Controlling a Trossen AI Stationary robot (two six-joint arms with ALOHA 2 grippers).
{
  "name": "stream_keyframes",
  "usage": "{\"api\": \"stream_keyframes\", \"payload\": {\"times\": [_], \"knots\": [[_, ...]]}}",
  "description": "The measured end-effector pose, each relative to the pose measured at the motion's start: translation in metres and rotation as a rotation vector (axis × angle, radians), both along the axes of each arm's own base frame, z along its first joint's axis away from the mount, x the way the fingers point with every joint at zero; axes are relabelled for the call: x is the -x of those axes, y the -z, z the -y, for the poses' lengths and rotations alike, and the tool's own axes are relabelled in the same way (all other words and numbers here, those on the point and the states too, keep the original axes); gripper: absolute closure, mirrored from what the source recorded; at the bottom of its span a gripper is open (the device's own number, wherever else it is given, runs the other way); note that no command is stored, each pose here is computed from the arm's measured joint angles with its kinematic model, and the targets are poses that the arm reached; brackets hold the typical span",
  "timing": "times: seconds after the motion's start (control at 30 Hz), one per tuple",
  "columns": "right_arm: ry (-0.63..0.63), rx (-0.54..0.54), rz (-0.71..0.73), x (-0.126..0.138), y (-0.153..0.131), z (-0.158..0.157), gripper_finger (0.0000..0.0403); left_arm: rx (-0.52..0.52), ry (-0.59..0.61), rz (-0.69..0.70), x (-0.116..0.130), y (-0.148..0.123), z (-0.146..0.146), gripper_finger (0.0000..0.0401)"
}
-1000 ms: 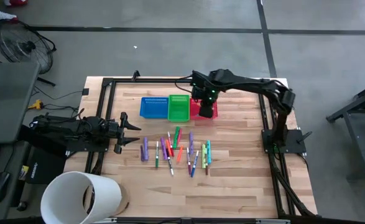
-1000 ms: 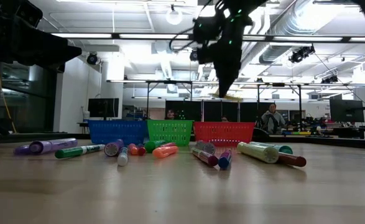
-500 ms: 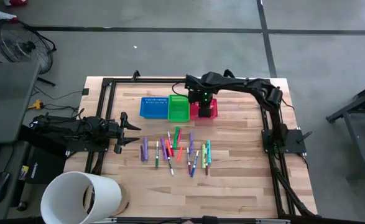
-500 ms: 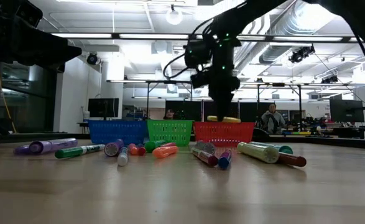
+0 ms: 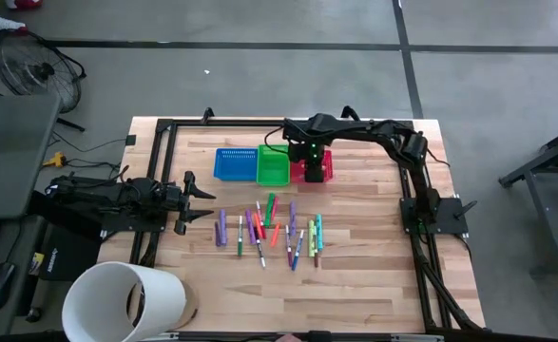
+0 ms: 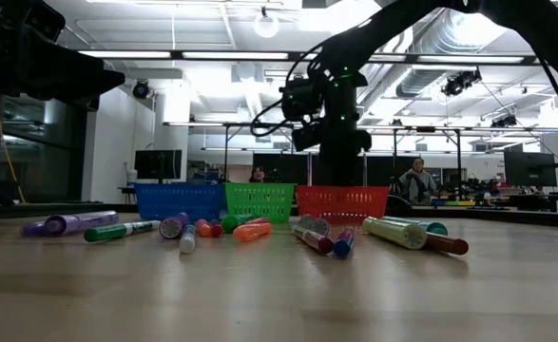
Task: Pick & Place Markers
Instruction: Put the yellow pen into the red bin, then put the light blue highlighter into the green bin
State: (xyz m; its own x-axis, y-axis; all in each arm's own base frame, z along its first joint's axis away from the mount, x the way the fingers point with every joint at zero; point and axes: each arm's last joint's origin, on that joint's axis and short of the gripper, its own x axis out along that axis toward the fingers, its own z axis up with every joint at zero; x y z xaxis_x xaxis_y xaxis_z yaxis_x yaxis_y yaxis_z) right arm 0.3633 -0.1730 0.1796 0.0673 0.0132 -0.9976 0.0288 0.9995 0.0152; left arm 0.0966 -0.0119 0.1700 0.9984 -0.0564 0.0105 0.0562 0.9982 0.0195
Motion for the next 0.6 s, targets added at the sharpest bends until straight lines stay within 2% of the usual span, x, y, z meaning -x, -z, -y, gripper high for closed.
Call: {"api": "stream_keyframes", "payload": {"times": [0.37,0.6], "knots": [[-0.022,0.014,0.008,-0.0027,0.0049,-0.0057,0.0355,0.0,0.0,0.0,0.0,0.0001,0.0,0.0206],[0.025,0.017,0.02,-0.0049,0.0047,-0.0072,0.0316,0.0,0.0,0.0,0.0,0.0001,0.0,0.0206]]}}
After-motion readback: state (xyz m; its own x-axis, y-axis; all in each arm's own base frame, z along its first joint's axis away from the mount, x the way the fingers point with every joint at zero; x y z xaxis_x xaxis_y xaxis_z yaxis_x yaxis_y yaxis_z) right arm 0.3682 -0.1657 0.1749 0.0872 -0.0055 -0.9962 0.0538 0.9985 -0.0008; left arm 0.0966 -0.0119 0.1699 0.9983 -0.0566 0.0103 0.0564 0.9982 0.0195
